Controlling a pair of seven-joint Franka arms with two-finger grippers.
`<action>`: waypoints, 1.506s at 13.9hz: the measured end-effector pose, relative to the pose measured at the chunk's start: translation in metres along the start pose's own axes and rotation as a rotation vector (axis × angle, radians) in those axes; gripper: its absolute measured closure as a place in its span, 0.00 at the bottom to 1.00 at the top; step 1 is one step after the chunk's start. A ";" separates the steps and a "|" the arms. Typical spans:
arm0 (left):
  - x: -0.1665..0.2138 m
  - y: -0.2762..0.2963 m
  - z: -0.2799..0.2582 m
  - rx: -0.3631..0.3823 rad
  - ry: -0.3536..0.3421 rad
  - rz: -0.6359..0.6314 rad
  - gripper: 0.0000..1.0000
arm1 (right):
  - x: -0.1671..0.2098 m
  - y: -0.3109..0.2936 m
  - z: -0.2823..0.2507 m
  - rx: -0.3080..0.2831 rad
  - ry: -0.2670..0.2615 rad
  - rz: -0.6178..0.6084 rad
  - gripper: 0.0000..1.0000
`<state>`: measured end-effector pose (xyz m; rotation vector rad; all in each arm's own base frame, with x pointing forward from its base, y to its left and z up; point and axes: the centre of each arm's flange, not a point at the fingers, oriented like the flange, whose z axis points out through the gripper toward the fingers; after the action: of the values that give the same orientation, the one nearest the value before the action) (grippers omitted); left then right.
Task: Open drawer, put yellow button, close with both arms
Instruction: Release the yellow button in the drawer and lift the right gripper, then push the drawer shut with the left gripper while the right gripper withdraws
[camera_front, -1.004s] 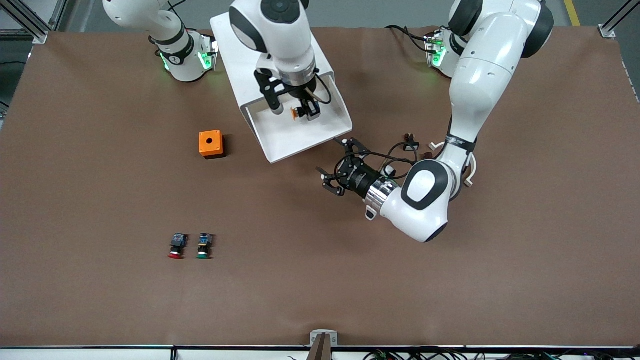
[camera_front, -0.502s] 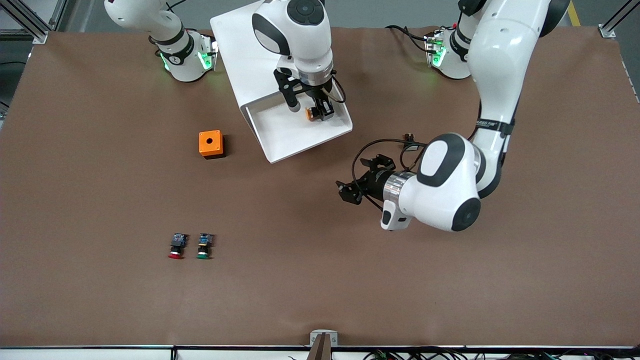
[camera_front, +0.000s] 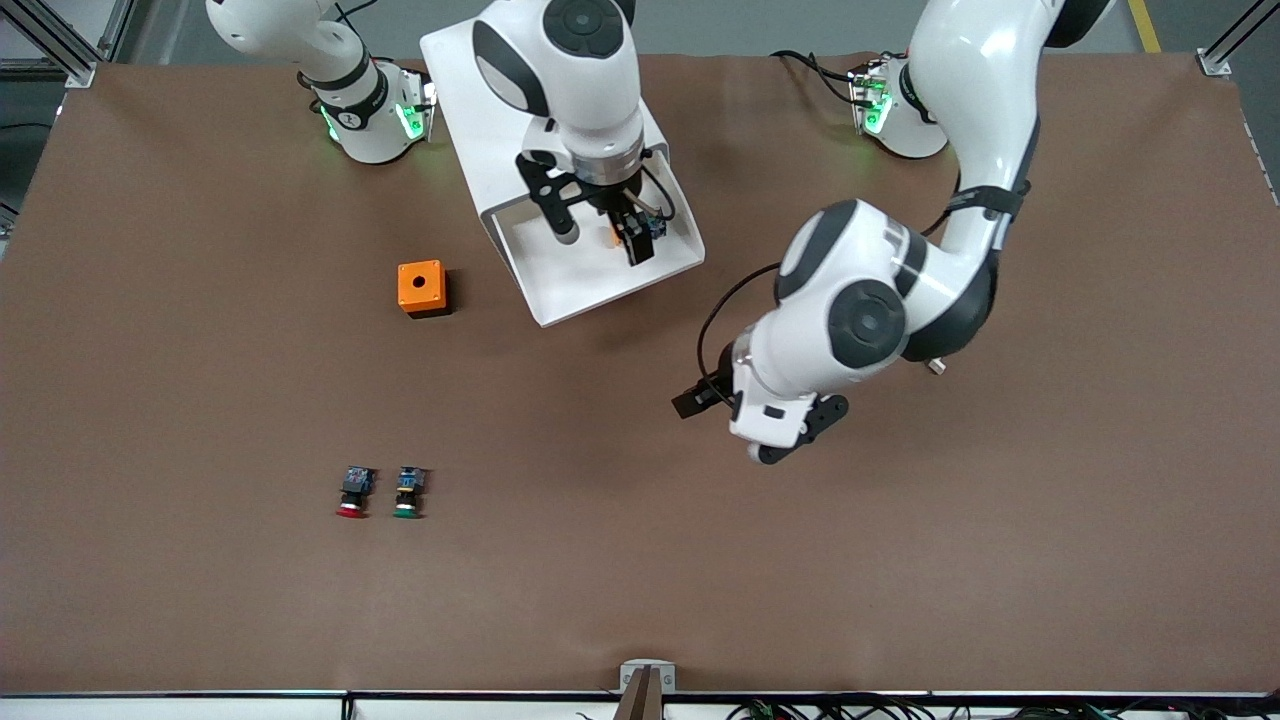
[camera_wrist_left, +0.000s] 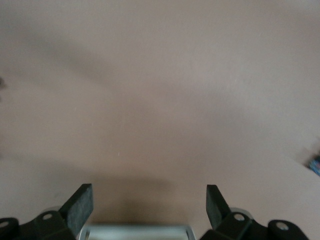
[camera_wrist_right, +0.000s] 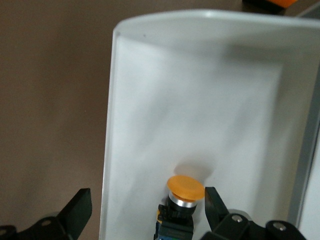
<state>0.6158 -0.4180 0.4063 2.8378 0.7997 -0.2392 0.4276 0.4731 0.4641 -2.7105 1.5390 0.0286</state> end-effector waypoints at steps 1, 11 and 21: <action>-0.010 0.005 0.004 0.010 0.037 0.006 0.00 | 0.020 -0.005 -0.010 -0.012 0.003 -0.041 0.00; -0.115 0.030 0.060 0.134 0.114 0.154 0.00 | 0.314 0.014 -0.087 -0.131 -0.087 -0.677 0.00; -0.223 0.038 0.084 0.203 0.084 0.172 0.00 | 0.494 0.089 -0.109 -0.098 -0.138 -0.965 0.00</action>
<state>0.4391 -0.5795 0.3748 3.1046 0.5708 -0.1863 0.6045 0.0001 0.5582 -3.1151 0.0980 0.2604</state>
